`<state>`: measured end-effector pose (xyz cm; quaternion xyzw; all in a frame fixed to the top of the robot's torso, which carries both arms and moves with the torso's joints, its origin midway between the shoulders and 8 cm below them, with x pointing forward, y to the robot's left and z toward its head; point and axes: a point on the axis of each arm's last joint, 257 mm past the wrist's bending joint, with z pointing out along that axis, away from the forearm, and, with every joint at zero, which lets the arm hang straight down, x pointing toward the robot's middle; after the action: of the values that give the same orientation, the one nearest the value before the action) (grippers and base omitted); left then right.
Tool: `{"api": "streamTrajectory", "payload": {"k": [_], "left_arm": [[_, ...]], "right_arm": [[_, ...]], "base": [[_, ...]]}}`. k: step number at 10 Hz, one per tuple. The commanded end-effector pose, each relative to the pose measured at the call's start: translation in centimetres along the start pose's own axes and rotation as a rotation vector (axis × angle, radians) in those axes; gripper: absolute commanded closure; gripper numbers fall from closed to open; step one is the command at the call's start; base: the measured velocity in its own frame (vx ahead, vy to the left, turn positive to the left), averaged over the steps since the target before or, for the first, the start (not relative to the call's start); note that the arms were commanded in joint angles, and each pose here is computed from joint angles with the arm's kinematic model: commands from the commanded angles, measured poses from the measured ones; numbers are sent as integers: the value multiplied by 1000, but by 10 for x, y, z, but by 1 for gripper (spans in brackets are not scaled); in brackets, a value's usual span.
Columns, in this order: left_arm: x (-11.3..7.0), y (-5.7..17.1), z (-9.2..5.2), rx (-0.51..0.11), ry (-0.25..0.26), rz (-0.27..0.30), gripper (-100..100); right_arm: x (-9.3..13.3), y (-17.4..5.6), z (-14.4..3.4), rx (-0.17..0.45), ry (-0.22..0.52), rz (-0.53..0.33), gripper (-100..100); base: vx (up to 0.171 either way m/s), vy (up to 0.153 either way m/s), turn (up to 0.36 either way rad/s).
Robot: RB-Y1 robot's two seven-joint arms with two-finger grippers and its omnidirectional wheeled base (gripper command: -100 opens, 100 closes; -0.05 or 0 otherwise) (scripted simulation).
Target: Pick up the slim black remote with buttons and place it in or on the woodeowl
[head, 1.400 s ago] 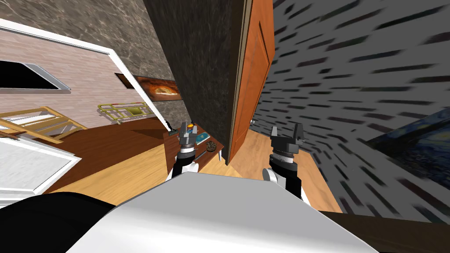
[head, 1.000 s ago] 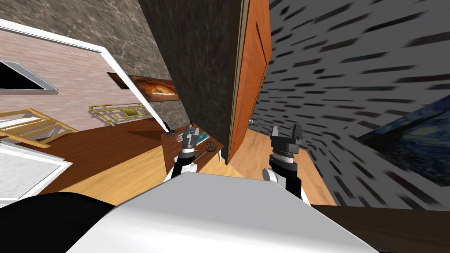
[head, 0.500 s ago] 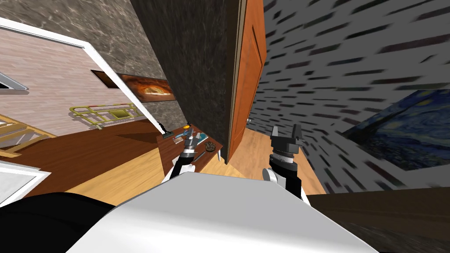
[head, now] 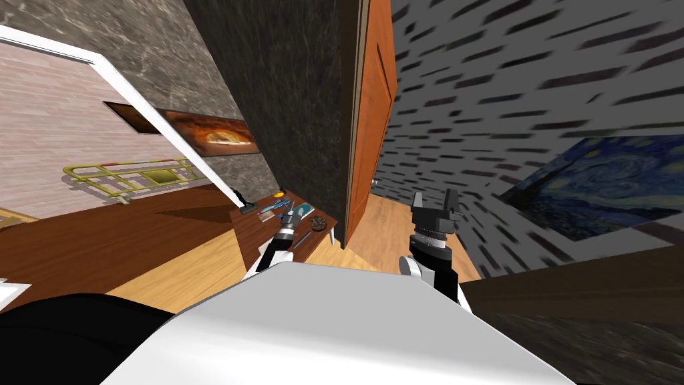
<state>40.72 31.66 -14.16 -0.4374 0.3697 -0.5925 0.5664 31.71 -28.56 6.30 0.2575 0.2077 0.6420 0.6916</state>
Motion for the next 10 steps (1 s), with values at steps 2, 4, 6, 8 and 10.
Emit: {"api": "streamTrajectory", "payload": {"k": [2, 4, 6, 8, 10], "left_arm": [[-22, 36, -8, -98, -39, -41, -100], [-37, 57, -13, -155, -67, -69, -100], [-54, 78, -19, -213, -99, -98, -100], [-73, 104, -29, -281, -141, -128, -100], [-94, 131, -44, -356, -190, -158, -100]], "right_arm": [[0, 0, 0, 0, 0, 0, 0], [0, 0, 0, 0, 0, 0, 0], [0, 0, 0, 0, 0, 0, 0], [0, 0, 0, 0, 0, 0, 0], [0, 0, 0, 0, 0, 0, 0]], "base": [[-29, 47, -155], [-4, 19, -53], [-11, 28, -122], [-15, 31, -109], [-8, 38, -154]]}}
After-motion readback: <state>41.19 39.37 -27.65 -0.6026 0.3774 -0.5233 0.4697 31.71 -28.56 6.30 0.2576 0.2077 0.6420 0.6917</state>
